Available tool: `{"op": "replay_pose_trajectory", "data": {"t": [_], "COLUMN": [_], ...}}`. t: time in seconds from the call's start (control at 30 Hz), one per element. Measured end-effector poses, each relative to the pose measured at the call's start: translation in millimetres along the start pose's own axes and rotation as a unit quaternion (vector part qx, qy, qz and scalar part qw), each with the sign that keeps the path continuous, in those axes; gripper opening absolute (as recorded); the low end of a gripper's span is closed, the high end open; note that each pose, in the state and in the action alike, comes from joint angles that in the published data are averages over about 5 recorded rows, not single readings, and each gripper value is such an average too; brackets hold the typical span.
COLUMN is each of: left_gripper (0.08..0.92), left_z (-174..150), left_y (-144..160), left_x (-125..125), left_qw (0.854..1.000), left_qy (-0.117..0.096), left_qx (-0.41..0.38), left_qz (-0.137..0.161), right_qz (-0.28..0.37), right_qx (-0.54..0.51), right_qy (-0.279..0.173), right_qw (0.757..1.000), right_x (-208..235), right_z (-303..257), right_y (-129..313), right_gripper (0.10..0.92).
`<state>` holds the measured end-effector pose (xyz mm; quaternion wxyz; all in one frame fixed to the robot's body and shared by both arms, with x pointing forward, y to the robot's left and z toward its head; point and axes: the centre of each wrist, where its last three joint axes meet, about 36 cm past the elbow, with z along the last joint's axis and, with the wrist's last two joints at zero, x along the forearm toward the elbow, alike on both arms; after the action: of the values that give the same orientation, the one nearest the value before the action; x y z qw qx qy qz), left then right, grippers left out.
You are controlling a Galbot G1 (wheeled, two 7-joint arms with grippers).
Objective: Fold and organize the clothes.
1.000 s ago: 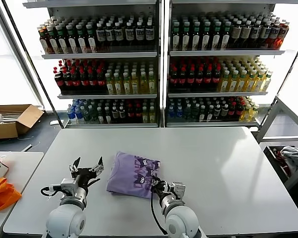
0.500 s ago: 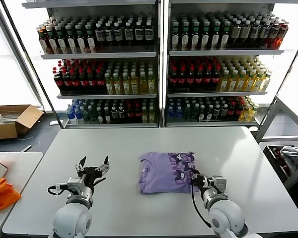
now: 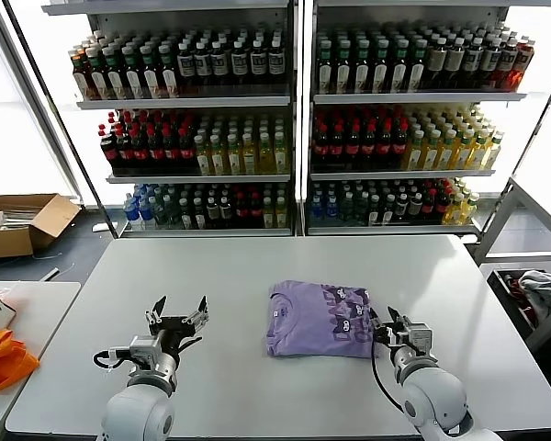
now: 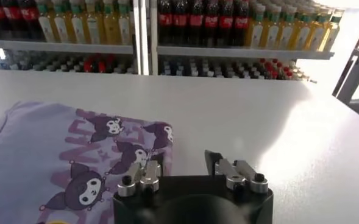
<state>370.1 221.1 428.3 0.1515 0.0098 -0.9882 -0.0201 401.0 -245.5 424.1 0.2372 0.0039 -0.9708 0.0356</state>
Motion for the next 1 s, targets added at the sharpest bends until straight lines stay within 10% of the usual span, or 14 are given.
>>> {"op": "replay_pose_trajectory", "data": {"t": [0.37, 1.0], "left_gripper": [0.823, 0.823], "left_z": [2, -2], "left_y": [-2, 6], "left_x": [9, 23], "left_qw": [1.000, 0.999], "left_qy": [-0.003, -0.040], "left_qx": [0.001, 0.017], "left_qz": [0.001, -0.030], "right_qz": [-0.054, -0.110], "right_qx": [0.036, 0.077], "right_qy": [-0.070, -0.111], "right_qw": [0.995, 0.985], "right_x": [11, -40], "right_z": [-22, -5], "right_y": [21, 88], "right_gripper": [0.804, 0.823]}}
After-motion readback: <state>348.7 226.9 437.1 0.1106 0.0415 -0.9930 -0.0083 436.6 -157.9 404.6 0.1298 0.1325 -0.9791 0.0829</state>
